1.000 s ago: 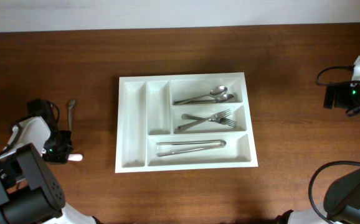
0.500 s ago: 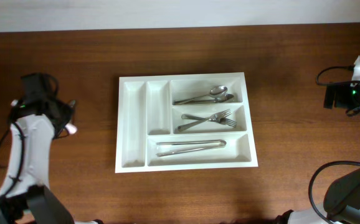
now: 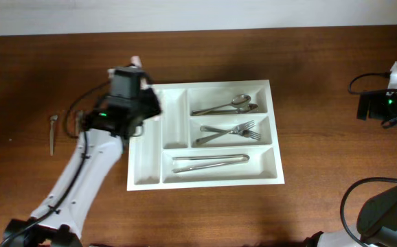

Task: Pack container
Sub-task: 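Lift the knife and carry it into the narrow left compartment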

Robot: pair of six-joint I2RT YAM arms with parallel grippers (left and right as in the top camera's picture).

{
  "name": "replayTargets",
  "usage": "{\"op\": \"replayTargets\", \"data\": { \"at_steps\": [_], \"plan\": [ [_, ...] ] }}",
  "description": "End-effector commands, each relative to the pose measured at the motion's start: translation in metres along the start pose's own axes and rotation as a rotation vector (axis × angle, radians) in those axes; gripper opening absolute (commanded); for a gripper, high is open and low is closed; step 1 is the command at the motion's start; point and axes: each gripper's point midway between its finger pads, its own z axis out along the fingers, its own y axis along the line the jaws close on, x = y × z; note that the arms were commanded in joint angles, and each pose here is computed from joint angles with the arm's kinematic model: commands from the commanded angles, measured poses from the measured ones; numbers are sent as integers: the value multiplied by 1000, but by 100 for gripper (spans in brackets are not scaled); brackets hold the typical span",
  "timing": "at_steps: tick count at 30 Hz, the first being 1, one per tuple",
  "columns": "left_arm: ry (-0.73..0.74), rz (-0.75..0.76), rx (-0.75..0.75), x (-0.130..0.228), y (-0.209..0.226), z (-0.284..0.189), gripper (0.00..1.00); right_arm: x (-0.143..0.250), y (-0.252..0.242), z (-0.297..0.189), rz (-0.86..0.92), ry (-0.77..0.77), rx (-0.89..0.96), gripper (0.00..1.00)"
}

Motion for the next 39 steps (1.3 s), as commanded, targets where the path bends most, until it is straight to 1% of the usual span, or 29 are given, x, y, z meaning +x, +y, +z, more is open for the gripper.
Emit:
{"op": "replayTargets", "data": {
  "at_steps": [1,8,14,16,22,26,28,30,32,36,39],
  "plan": [
    [-18,127,53,3,-31,-8,5,2,1,3,9,7,-7,99],
    [45,191,20,31,-43,16,7,2,1,3,9,8,-7,99],
    [109,198,-27,48,-33,42,7,2,1,3,9,8,-7,99],
    [122,202,-56,52,-27,50,9,2,1,3,9,7,-7,99],
    [163,207,-80,64,-20,64,11,2,1,3,9,8,-7,99],
    [160,206,-79,63,-21,64,28,2,1,3,9,7,-7,99],
    [160,206,-79,63,-21,64,34,2,1,3,9,7,-7,99],
    [159,206,-79,63,-21,64,45,2,1,3,9,7,-7,99],
    [159,207,-79,63,-21,64,62,2,1,3,9,7,-7,99],
    [134,209,-75,55,-24,62,76,2,1,3,9,7,-7,99],
    [76,208,-64,28,-29,51,84,2,1,3,9,7,-7,99]
  ]
}}
